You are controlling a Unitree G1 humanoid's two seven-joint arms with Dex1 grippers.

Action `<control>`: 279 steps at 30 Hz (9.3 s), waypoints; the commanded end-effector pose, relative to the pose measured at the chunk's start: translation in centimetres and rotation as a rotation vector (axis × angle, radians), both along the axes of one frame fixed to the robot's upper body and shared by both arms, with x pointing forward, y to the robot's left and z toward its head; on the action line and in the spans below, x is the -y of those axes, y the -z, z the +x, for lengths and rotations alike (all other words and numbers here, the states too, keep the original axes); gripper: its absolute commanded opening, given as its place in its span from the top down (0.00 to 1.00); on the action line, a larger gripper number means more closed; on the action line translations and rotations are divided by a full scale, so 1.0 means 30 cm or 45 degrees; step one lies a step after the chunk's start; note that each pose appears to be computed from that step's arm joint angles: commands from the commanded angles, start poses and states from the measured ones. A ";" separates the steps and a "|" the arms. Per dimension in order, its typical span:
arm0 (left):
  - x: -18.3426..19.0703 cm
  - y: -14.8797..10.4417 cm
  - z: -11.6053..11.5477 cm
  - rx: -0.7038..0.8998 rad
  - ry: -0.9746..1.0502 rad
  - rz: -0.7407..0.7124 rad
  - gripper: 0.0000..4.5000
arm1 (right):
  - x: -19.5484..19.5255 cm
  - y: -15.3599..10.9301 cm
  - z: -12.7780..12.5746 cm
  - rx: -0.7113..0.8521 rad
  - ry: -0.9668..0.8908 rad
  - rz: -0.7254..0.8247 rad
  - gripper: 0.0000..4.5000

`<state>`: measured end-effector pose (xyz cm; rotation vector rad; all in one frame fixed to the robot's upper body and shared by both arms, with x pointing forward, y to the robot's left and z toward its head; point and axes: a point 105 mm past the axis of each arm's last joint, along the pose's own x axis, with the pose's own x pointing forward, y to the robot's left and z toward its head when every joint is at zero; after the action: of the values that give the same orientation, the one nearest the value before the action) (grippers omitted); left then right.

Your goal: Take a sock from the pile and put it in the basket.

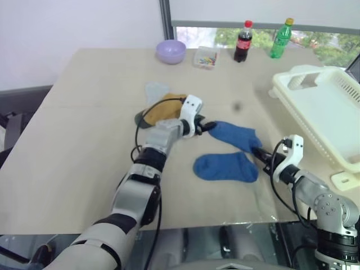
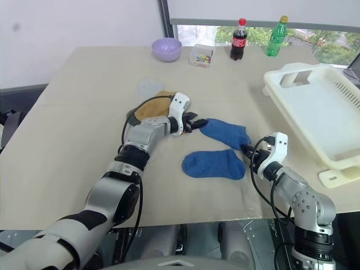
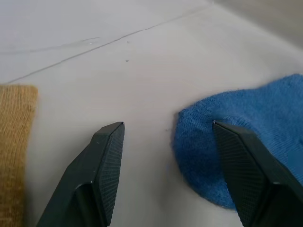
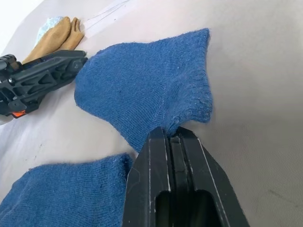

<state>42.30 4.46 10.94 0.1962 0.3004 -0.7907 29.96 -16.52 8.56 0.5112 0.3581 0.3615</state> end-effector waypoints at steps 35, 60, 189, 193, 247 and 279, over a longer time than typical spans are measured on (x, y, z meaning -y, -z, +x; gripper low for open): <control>-0.007 -0.079 -0.135 -0.101 0.075 -0.501 1.00 | -0.142 -0.229 -0.029 0.403 -0.288 -0.208 1.00; -0.109 -0.101 -0.572 -0.018 0.013 -0.586 1.00 | -0.109 -0.184 -0.203 0.275 -0.398 -0.273 1.00; -0.031 0.137 -0.578 -0.913 0.147 -0.590 0.01 | -0.156 0.111 -0.044 0.417 -1.081 -0.892 0.46; 0.007 0.095 -0.553 -1.002 0.191 -0.781 0.01 | -0.161 0.109 -0.045 0.423 -1.078 -0.891 0.46; 0.207 0.035 -0.484 -0.867 0.528 -0.880 0.00 | -0.004 -0.175 -0.257 0.503 -0.609 -0.909 0.01; 0.201 0.013 -0.487 -0.809 0.564 -0.947 0.00 | -0.065 0.057 -0.182 0.032 -0.454 -0.286 0.16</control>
<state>27.95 -1.38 9.92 -0.7321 0.5813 -1.3159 25.23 -15.56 7.61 0.1578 0.4177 0.6059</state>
